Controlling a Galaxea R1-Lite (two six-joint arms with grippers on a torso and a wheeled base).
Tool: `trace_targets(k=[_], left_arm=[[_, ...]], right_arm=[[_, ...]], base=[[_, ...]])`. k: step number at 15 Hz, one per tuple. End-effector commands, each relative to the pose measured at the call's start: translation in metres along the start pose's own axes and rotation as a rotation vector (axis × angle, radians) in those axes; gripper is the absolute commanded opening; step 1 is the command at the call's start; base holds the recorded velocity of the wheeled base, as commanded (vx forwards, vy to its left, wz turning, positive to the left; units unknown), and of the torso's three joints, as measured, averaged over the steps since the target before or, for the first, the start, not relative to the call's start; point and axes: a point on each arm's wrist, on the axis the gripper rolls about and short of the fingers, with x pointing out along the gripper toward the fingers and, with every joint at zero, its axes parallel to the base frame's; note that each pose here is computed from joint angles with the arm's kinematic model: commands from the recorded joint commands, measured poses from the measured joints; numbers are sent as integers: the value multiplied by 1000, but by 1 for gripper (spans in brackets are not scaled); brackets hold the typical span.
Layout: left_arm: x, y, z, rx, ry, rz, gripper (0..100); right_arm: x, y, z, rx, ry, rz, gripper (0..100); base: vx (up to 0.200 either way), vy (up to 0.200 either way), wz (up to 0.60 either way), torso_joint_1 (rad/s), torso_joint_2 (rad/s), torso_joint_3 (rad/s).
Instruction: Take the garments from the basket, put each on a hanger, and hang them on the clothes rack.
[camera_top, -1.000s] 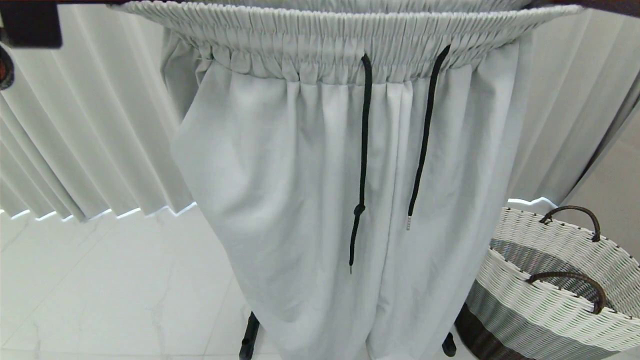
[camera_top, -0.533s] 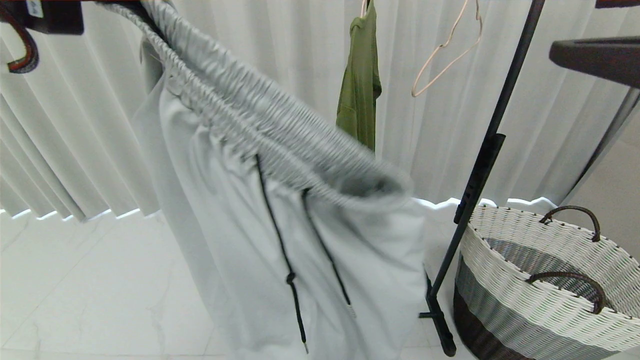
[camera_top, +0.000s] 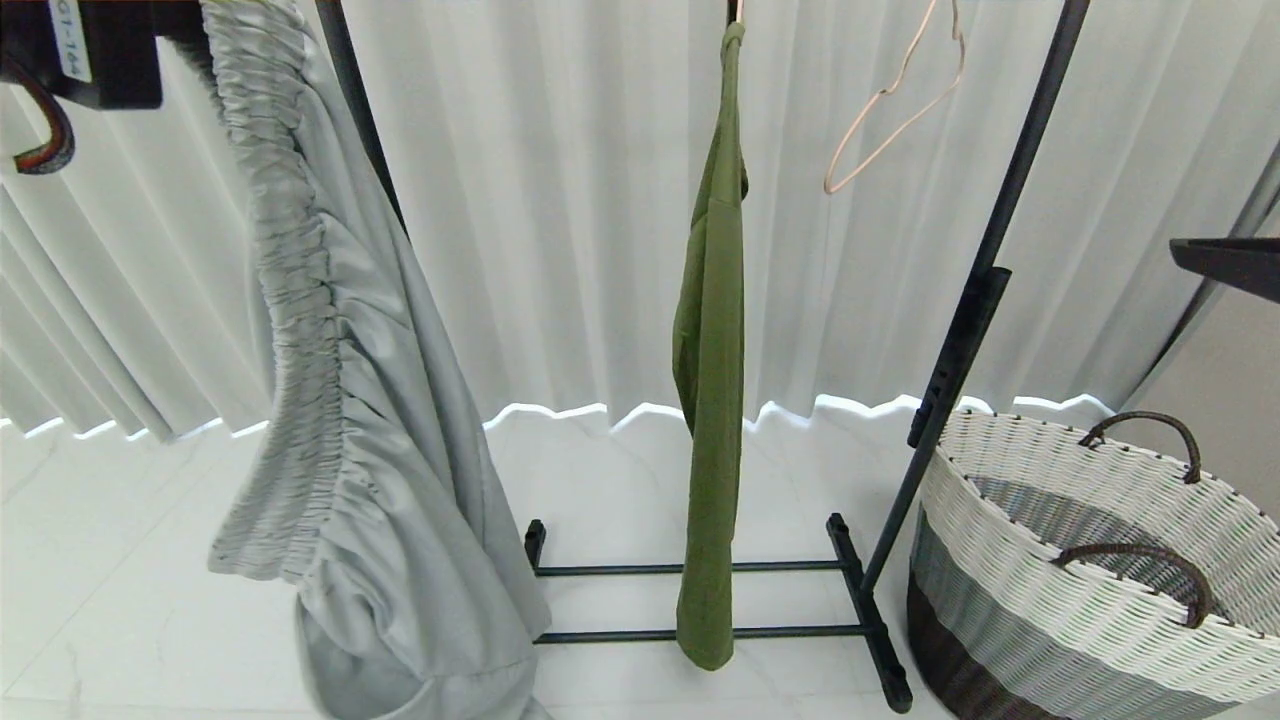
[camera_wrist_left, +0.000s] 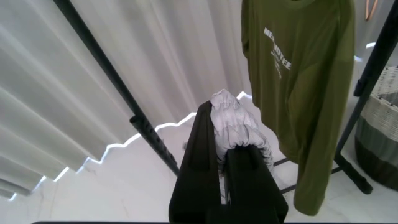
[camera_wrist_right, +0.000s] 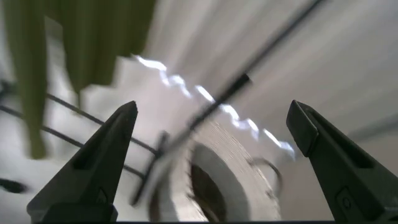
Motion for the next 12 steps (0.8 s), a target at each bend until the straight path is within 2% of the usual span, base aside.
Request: trace_targets(k=[1, 3, 7, 12], left_arm=[[-9, 4, -1, -6, -12, 3, 0], [-12, 5, -1, -7, -16, 6, 0], [-12, 6, -1, 14, -17, 8, 0], [-13, 6, -1, 14, -19, 7, 0]], right_arm=[[6, -6, -15, -15, 63, -85, 100], [3, -12, -23, -32, 93, -131, 100], [1, -10, -32, -57, 116, -130, 100], [-1, -11, -30, -58, 99, -138, 100]], base=[[0, 0, 0, 0, 0, 0], [0, 0, 0, 0, 0, 0], [0, 0, 0, 0, 0, 0], [0, 0, 0, 0, 0, 0]])
